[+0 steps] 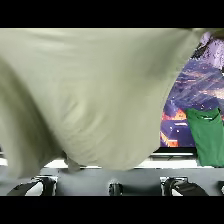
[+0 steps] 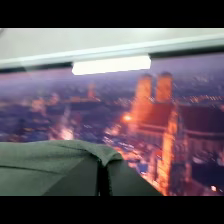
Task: Fold the clothes and pants, and hang the long-sleeved shirts on hangers.
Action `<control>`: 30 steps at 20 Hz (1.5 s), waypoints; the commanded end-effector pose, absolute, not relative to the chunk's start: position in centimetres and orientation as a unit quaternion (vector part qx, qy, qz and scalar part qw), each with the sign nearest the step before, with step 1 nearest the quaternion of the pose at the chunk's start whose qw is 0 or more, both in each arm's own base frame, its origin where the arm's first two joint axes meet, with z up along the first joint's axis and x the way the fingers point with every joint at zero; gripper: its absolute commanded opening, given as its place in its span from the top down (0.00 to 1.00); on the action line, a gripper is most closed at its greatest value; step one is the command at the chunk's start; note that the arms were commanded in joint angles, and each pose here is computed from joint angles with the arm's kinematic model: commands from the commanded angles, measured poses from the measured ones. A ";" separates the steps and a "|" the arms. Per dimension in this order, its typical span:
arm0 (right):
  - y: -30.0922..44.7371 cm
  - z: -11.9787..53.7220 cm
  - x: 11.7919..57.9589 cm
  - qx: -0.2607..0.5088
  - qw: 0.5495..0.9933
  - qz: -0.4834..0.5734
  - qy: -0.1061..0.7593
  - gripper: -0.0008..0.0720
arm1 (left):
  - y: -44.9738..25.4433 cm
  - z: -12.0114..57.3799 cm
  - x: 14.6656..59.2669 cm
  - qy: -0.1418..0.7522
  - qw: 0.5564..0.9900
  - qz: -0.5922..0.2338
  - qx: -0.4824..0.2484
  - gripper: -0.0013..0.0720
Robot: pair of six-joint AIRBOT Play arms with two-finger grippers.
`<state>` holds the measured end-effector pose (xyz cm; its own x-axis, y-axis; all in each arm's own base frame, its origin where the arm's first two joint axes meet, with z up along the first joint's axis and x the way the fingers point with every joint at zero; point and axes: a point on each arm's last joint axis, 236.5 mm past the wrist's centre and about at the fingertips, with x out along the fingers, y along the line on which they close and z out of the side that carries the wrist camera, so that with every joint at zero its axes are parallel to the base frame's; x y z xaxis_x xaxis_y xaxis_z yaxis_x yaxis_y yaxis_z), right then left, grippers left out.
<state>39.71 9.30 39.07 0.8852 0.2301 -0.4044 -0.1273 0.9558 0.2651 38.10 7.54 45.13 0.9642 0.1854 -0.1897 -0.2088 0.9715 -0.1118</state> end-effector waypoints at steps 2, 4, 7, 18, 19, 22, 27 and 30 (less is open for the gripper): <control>8.5 24.6 51.0 0.051 0.937 0.020 0.346 0.95 | 6.8 28.6 52.5 0.256 0.962 0.030 -0.093 0.96; 9.3 17.7 54.9 0.042 0.921 0.014 0.386 0.95 | 5.6 19.5 57.3 0.324 0.940 0.003 -0.107 0.96; 10.1 7.8 58.4 0.037 0.896 0.005 0.443 0.95 | 3.3 7.2 60.6 0.415 0.905 -0.022 -0.092 0.96; 13.1 1.0 57.2 0.021 0.852 0.076 0.518 0.58 | 2.1 2.0 58.3 0.507 0.853 -0.023 -0.121 0.33; 12.9 3.1 56.5 -0.008 0.855 0.093 0.511 0.52 | 3.7 3.9 57.3 0.505 0.854 -0.014 -0.125 0.30; 10.5 9.5 54.1 0.005 0.860 0.124 0.494 0.52 | 9.7 10.1 53.5 0.480 0.861 0.025 -0.164 0.29; 0.8 11.0 45.6 0.155 0.817 0.123 0.541 0.51 | 14.4 9.6 43.8 0.485 0.825 0.058 -0.284 0.29; -0.9 4.9 39.3 0.247 0.752 0.114 0.600 0.39 | 12.6 4.0 38.0 0.525 0.778 0.076 -0.338 0.29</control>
